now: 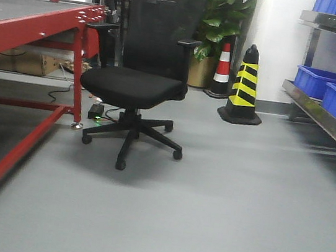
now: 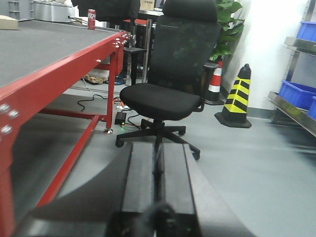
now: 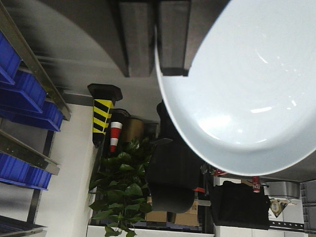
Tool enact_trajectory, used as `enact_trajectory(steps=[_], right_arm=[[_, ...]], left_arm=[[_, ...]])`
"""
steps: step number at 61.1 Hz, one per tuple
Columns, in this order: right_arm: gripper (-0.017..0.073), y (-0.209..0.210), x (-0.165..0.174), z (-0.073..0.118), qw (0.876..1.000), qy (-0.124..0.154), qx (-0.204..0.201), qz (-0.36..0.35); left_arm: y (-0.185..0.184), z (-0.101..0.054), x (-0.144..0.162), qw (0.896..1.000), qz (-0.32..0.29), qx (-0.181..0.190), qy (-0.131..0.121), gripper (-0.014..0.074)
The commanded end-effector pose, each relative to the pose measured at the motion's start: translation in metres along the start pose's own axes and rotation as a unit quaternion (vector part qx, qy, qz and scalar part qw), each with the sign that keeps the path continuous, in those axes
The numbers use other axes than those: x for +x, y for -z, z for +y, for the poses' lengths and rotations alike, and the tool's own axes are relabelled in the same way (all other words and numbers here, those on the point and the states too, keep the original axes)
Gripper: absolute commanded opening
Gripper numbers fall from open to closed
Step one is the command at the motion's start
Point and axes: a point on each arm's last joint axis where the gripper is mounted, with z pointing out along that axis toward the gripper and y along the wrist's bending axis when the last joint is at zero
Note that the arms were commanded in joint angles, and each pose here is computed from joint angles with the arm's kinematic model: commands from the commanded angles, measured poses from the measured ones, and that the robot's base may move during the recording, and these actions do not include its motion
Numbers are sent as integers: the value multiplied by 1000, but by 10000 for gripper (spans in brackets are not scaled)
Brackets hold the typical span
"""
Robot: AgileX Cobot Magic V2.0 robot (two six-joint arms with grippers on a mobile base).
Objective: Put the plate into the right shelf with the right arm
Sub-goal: 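Drive the base to the shelf of blue bins holding the plate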
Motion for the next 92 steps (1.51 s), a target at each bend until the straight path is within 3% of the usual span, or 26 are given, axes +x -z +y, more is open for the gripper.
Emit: enact_trajectory(steps=[1,92], right_arm=[[55,2,-19,1,998,13,-9,-57],[55,2,-19,1,998,13,-9,-57]], left_arm=[[1,-1,-6,999,-46,8,3,-47],[1,-1,-6,999,-46,8,3,-47]])
